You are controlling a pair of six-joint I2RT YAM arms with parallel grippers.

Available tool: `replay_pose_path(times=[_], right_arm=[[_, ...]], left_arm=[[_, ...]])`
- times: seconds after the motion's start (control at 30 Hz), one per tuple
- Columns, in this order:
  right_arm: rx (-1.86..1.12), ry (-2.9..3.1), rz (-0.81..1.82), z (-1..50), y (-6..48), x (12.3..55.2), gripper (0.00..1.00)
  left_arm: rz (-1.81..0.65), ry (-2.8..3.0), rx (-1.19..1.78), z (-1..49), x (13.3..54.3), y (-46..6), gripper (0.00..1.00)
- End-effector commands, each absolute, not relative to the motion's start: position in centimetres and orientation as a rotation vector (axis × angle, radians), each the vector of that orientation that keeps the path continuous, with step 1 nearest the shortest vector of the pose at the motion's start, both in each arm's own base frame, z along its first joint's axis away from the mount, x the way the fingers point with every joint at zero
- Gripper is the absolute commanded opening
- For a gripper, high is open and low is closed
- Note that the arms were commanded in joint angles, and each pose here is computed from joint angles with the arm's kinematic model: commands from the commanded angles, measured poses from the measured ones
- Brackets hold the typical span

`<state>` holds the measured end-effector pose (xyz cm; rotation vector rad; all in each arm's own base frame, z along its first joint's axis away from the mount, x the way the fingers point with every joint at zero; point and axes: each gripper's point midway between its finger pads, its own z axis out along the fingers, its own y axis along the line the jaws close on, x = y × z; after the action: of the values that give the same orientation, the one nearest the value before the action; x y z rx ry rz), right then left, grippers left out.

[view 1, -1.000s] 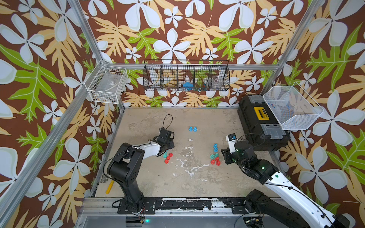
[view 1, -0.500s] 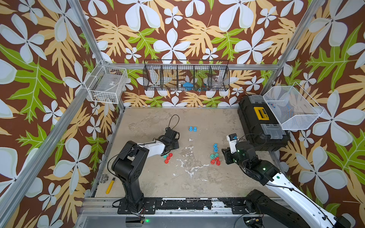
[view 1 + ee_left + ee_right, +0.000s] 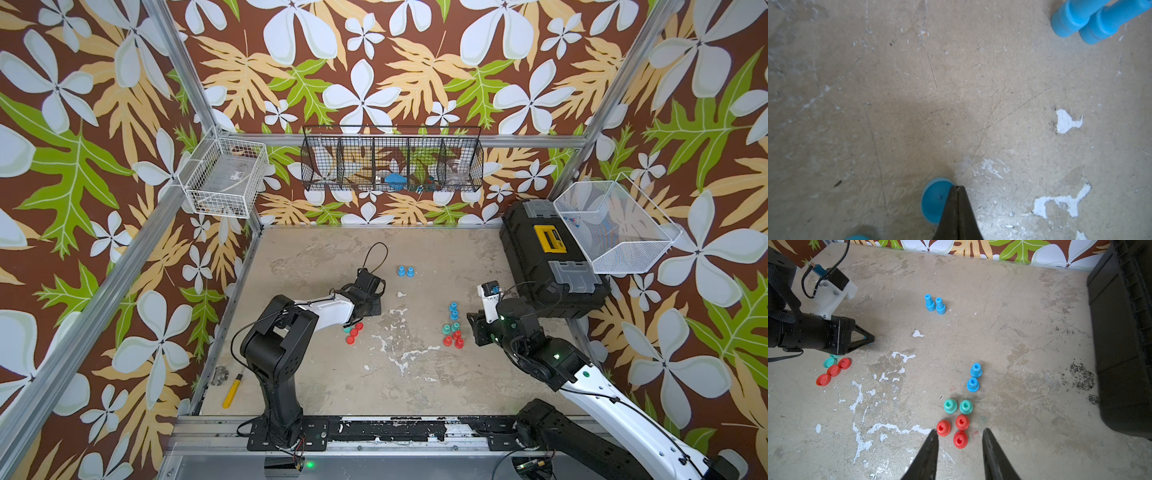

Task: Close the stamp cap
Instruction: Move the cover to the center of the board.

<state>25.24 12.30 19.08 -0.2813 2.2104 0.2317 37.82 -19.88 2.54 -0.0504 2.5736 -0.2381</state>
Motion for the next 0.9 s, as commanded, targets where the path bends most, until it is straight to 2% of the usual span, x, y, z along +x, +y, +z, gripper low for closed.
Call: replay_pose_path(times=[0.0, 0.27, 0.67, 0.87], right_arm=[[-0.256, 2.186, 0.228, 19.6, 12.2, 25.7, 0.37], [-0.261, 2.197, 0.226, 19.3, 12.4, 25.8, 0.37], [-0.259, 2.193, 0.226, 19.4, 12.3, 25.8, 0.37], [-0.258, 2.190, 0.230, 19.5, 12.3, 25.8, 0.37]], left_arm=[[-0.194, 2.612, -0.011, 2.2, 36.7, -19.6, 0.03], [-0.225, 2.586, 0.054, 3.6, 35.4, -21.7, 0.02], [-0.276, 2.561, 0.219, 4.2, 33.2, -29.6, 0.03], [-0.257, 2.580, 0.223, 3.0, 32.8, -30.1, 0.08]])
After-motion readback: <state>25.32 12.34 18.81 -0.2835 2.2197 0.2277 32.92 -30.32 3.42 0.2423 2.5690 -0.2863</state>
